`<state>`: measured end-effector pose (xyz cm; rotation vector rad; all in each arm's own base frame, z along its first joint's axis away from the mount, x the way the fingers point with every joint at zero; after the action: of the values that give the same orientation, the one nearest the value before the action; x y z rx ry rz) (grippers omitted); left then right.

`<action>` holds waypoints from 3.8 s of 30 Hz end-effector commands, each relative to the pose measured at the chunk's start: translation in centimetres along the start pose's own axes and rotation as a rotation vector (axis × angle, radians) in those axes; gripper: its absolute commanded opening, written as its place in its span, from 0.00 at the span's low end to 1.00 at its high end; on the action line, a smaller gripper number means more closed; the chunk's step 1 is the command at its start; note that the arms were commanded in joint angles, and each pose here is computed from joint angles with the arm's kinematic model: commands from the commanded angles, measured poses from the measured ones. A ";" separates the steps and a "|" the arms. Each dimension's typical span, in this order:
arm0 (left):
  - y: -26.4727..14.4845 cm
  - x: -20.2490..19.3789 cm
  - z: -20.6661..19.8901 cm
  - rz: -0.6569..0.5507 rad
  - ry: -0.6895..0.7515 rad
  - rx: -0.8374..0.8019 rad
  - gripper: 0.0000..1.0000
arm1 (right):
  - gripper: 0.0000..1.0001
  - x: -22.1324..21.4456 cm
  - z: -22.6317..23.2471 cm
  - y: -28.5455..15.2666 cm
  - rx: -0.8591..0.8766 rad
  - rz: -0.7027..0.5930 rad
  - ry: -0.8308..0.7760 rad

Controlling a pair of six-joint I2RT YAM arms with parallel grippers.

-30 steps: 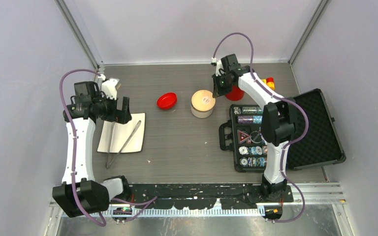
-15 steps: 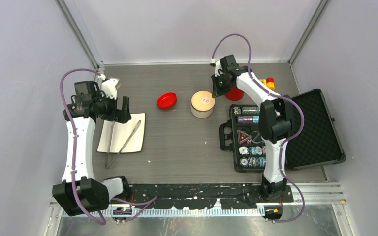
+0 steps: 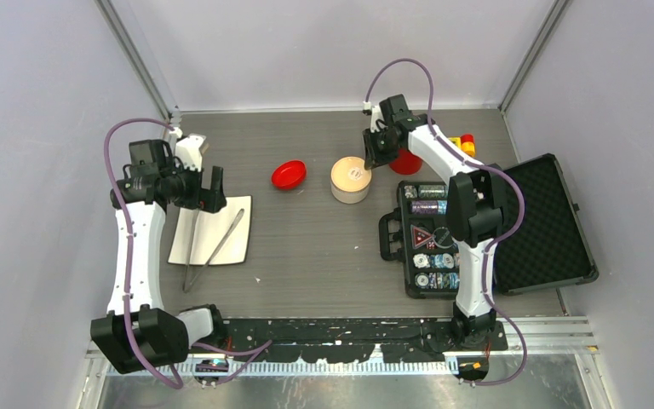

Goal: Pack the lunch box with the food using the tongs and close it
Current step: Close the box lid on the packing box, then move the packing box to the center of the board.

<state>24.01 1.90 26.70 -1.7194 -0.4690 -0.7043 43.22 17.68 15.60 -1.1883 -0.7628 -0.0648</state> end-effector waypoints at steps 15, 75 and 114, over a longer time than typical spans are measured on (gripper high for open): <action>0.2 2.2 -0.8 -0.059 0.064 -0.036 1.00 | 0.46 4.4 1.5 -4.4 0.074 -0.177 -0.135; 2.1 2.8 -1.8 -0.017 0.150 -0.074 1.00 | 0.50 3.2 5.3 -3.7 0.190 -0.078 -0.229; 4.2 3.2 -4.4 0.032 0.240 -0.141 1.00 | 0.09 -1.0 0.7 2.5 0.257 0.096 -0.168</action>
<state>27.55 -3.12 25.61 -1.7483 -0.2191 -0.8751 45.26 18.42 14.72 -0.9914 -0.8684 0.1134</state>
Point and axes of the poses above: each gripper's point midway between its finger pads, its own y axis out along the fingers, its own z axis along the line the jaws close on, x = y × z, the point moved 7 cm from there along -y, back along the fingers, and after that the axes turned 7 degrees about -y, right-handed, at the moved point
